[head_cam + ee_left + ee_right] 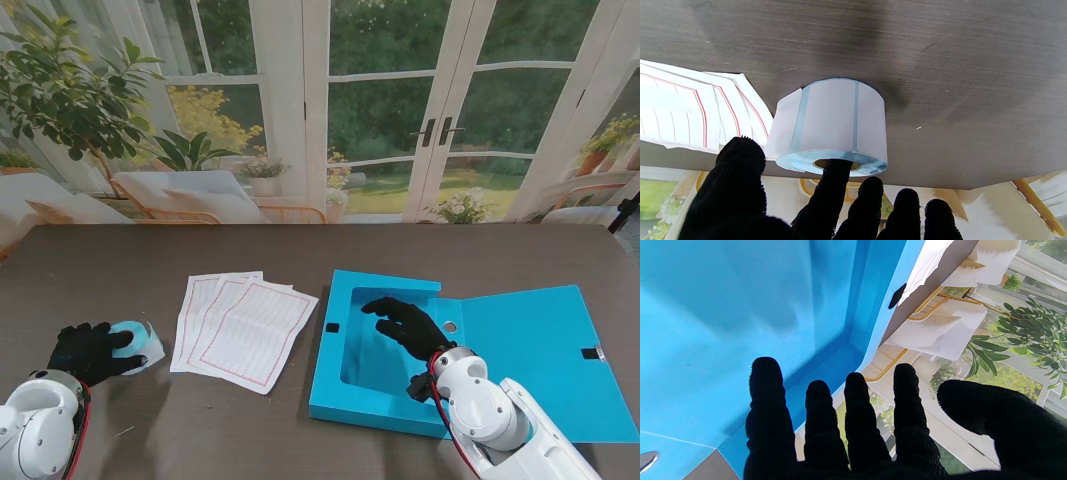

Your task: Peel a label from the label roll, stick it on the side of the file box and file the documents

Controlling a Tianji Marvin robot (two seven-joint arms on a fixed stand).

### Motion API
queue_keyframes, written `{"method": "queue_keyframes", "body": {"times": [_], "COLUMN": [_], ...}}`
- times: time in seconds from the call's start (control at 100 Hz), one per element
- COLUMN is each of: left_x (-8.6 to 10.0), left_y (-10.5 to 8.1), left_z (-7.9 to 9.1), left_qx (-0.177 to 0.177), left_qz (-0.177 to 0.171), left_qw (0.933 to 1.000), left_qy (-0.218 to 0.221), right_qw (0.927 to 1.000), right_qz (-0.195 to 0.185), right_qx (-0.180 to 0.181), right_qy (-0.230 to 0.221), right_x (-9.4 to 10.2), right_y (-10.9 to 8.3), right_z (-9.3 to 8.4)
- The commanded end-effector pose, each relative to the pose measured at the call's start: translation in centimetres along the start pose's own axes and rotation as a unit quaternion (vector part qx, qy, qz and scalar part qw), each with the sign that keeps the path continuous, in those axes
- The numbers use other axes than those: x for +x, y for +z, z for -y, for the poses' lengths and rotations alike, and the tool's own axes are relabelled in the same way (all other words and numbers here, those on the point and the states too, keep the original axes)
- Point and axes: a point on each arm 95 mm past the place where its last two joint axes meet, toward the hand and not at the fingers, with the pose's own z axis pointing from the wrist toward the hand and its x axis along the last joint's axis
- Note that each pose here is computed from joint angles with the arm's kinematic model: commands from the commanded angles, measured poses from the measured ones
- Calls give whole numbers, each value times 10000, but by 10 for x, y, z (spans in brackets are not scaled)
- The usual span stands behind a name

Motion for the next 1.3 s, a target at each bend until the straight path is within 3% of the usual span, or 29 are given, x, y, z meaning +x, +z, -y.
{"method": "queue_keyframes", "body": {"times": [0.0,0.65,1.03,1.29], "left_x": [0,6,6,5], "left_y": [1,15,17,19], "left_z": [-2,-9,-14,-18], "left_qx": [-137,-109,-213,25], "left_qz": [7,3,203,291], "left_qw": [9999,9980,9956,9943], "left_qy": [61,629,895,1026], "right_qw": [9999,9999,9998,9997], "right_qz": [18,34,45,60], "right_qx": [104,110,103,111], "right_qy": [29,103,189,229], "right_x": [0,-1,-2,-3], "right_y": [0,0,0,0], "right_z": [5,6,6,7]}}
